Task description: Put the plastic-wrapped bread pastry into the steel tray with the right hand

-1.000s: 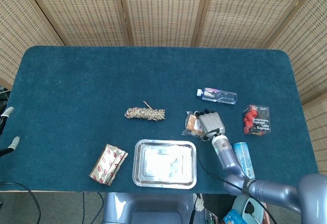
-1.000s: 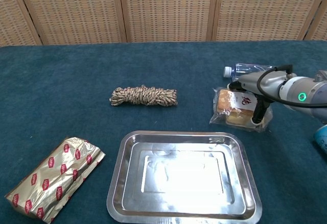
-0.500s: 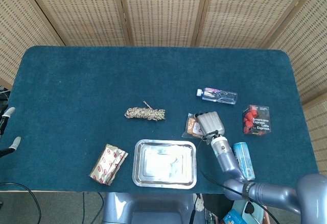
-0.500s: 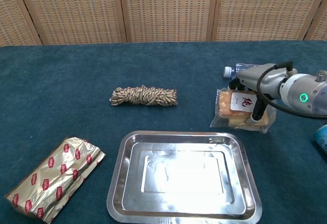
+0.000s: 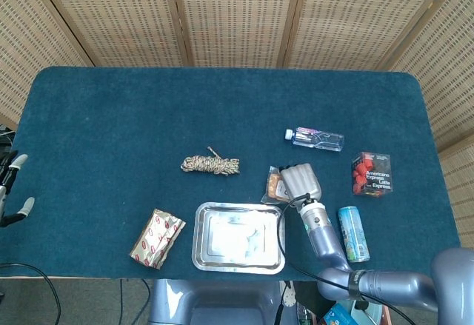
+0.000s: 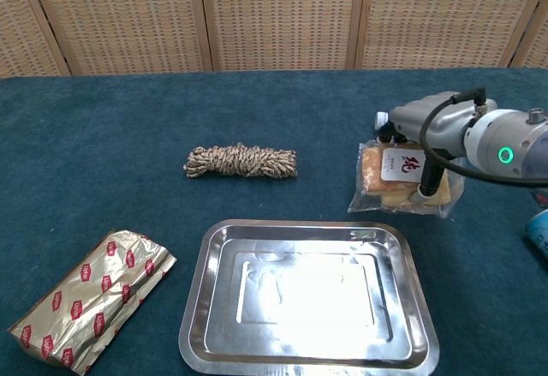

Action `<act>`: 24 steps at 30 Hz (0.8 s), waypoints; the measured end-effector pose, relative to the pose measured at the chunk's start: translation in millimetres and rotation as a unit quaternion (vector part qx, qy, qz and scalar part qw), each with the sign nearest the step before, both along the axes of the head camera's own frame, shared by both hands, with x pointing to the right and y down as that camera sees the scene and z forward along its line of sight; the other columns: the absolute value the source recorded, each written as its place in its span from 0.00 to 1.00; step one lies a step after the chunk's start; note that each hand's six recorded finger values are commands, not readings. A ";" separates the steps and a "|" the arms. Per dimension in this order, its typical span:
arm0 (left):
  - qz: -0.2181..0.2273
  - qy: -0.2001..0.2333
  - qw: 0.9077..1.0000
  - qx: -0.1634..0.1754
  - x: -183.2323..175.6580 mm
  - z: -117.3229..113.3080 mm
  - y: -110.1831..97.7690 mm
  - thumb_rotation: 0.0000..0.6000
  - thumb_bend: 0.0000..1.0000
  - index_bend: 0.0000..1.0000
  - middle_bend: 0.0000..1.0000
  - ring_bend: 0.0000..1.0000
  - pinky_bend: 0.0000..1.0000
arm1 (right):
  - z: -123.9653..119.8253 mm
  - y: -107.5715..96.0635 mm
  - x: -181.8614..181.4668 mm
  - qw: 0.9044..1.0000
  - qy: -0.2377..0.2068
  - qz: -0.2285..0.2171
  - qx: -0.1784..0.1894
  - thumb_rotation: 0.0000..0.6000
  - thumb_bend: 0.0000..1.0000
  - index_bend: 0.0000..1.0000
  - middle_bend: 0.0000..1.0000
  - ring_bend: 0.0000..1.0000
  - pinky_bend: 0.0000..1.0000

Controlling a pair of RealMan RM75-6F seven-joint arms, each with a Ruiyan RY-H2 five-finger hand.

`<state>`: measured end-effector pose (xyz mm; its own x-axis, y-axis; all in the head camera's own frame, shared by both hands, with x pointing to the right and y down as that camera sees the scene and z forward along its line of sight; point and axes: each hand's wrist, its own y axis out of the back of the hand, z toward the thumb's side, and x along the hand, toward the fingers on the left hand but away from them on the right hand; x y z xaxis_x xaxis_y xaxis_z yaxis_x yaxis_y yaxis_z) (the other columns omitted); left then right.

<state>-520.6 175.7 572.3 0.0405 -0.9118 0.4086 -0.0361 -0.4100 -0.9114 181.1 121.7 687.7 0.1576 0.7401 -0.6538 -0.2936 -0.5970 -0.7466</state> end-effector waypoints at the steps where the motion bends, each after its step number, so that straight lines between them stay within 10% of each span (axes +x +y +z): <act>1: 0.003 0.001 1.000 0.001 1.6 -0.7 -1.3 0.97 0.38 0.00 0.00 0.00 0.00 | -1.5 0.4 -0.9 1.000 0.002 -0.001 0.001 1.00 0.23 0.51 0.59 0.46 0.60; 24: 0.018 -0.002 1.000 0.004 19.2 -4.2 -6.7 0.98 0.38 0.00 0.00 0.00 0.00 | -30.1 24.8 -22.2 1.000 -0.025 -0.015 -0.001 1.00 0.23 0.51 0.59 0.46 0.60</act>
